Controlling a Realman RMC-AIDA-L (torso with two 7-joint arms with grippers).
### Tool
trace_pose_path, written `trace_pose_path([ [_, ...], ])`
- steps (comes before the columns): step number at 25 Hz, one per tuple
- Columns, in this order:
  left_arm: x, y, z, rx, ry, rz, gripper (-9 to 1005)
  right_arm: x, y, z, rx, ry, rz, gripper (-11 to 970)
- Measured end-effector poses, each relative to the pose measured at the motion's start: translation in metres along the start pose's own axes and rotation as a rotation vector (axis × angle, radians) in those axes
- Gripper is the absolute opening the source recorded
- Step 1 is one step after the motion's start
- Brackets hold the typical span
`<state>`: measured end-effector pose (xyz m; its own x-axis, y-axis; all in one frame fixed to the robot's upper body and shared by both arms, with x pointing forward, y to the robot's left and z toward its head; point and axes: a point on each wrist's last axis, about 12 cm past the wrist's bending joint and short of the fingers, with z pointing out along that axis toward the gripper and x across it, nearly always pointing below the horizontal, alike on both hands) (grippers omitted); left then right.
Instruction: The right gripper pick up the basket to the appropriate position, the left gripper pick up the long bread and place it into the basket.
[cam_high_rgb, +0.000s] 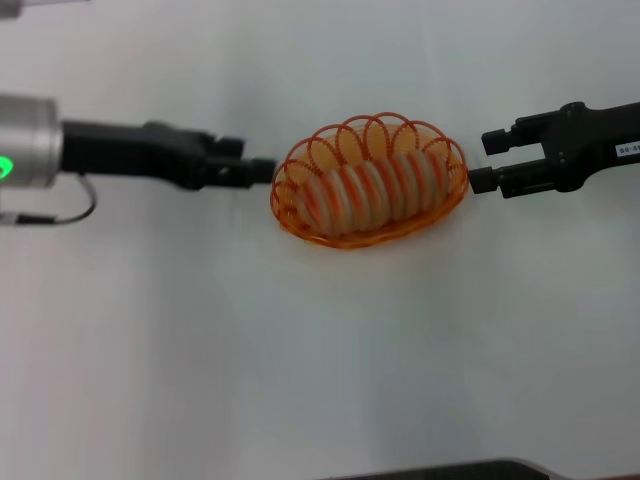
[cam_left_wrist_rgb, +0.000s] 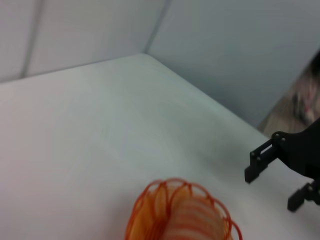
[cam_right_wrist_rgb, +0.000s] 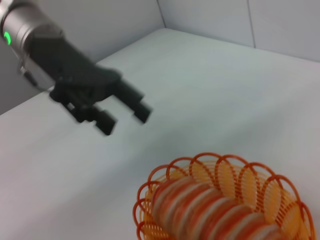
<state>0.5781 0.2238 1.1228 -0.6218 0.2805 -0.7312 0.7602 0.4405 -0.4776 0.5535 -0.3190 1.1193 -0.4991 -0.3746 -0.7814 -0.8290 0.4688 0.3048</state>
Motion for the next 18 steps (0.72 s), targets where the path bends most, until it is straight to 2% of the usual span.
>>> trace_pose_path([
  [4,0.039,0.012,-0.027,-0.035,-0.011,-0.084,707,-0.003,-0.002,0.006,-0.005,0.014,0.000,713],
  [8,0.061,0.016,-0.048,-0.075,-0.046,-0.138,708,-0.007,-0.004,0.011,-0.010,0.031,-0.008,713],
  [13,0.072,0.018,-0.058,-0.097,-0.060,-0.168,708,-0.013,-0.004,0.016,-0.017,0.040,-0.025,713],
  [18,0.071,0.020,-0.060,-0.105,-0.039,-0.164,708,-0.013,-0.004,0.018,-0.015,0.053,-0.025,714],
])
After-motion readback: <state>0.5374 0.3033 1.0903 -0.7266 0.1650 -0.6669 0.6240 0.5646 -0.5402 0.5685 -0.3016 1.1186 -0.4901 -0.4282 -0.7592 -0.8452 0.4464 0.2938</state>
